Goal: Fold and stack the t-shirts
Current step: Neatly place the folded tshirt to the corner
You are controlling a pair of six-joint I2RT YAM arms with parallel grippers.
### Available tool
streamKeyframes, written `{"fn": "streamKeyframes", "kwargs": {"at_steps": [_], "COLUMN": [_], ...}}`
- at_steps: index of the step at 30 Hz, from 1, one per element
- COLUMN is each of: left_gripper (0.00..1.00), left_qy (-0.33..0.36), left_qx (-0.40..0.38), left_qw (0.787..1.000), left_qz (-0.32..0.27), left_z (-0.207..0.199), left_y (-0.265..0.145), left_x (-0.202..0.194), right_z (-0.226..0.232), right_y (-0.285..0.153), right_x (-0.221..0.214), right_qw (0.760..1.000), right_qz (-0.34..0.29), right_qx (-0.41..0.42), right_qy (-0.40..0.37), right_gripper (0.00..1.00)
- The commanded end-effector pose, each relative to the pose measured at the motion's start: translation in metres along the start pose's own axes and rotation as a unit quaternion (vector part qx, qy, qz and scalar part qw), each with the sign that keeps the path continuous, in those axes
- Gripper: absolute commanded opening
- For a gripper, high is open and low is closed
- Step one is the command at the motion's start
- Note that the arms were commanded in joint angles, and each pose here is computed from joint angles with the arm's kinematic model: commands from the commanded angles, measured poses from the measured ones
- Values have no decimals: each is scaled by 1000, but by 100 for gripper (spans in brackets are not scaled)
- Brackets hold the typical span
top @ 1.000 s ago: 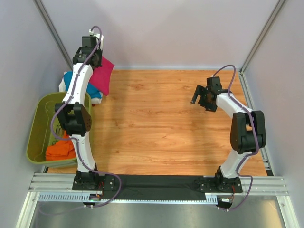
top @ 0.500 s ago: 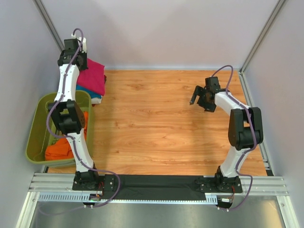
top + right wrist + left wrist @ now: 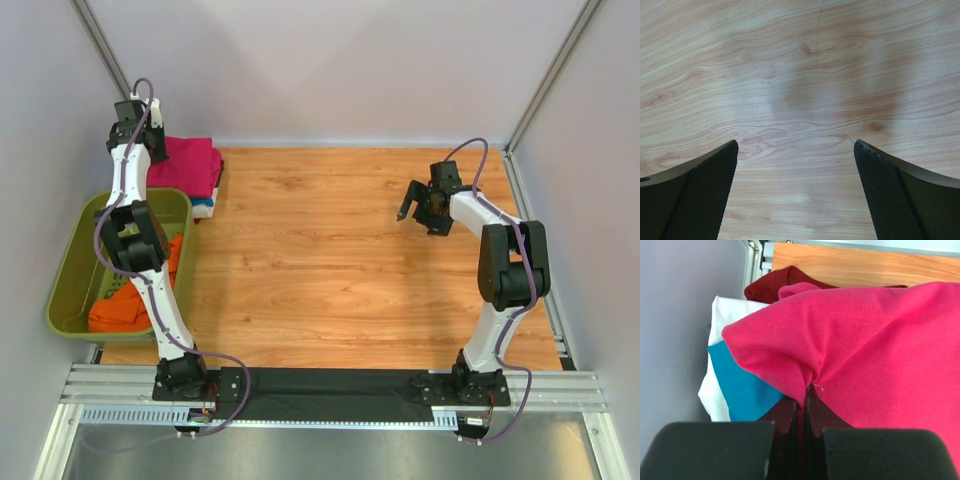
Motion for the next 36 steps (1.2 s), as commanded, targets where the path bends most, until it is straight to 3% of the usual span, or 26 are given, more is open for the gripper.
{"fn": "streamKeyframes", "kwargs": {"at_steps": [1,4,7,8,9,10,22,26,30,32,33,34,36], "left_gripper": [0,1,43,71,91,99,99,99,95,78,78,62,46], "left_qy": [12,7,4,-2,-6,-8,-63,-82,-114,-143,-142,-157,-171], "left_qx": [26,37,36,34,31,32,35,-12,-41,-40,-39,-40,-42], "left_qw": [998,999,998,998,998,997,976,971,970,967,966,966,963], "left_qz": [-48,-40,-50,-54,-60,-75,-204,-224,-209,-205,-215,-200,-203], "left_z": [20,23,24,23,23,24,21,2,-13,-15,-14,-17,-16], "left_y": [-1,2,-9,-14,-19,-32,-179,-189,-161,-141,-142,-126,-111], "left_x": [25,20,27,31,35,45,117,116,93,83,87,77,76], "right_z": [16,21,25,26,28,29,48,52,52,51,50,49,47], "right_y": [-1,-1,-3,-4,-7,-9,-81,-106,-122,-122,-121,-120,-114], "right_x": [13,14,15,14,15,14,25,27,22,20,18,18,15], "right_qw": [999,999,999,999,999,999,990,984,980,979,980,980,982], "right_qz": [-18,-15,-15,-14,-18,-17,-86,-112,-122,-125,-123,-122,-115], "right_qx": [32,38,41,42,45,47,106,132,146,151,150,149,143], "right_qy": [11,10,4,2,-1,-3,-39,-47,-50,-51,-52,-50,-50], "right_gripper": [100,100,100,100,100,100,100,100,100,100,100,100,100]}}
Point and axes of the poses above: each gripper's point midway between its finger pads, its own y axis out along the fingers, its own z axis along the line the jaws close on, x = y × z, the point moved 3 cm from there along -y, back along the fingers, and after that the axes turned 8 degrees about y, right-handed, at the moved point
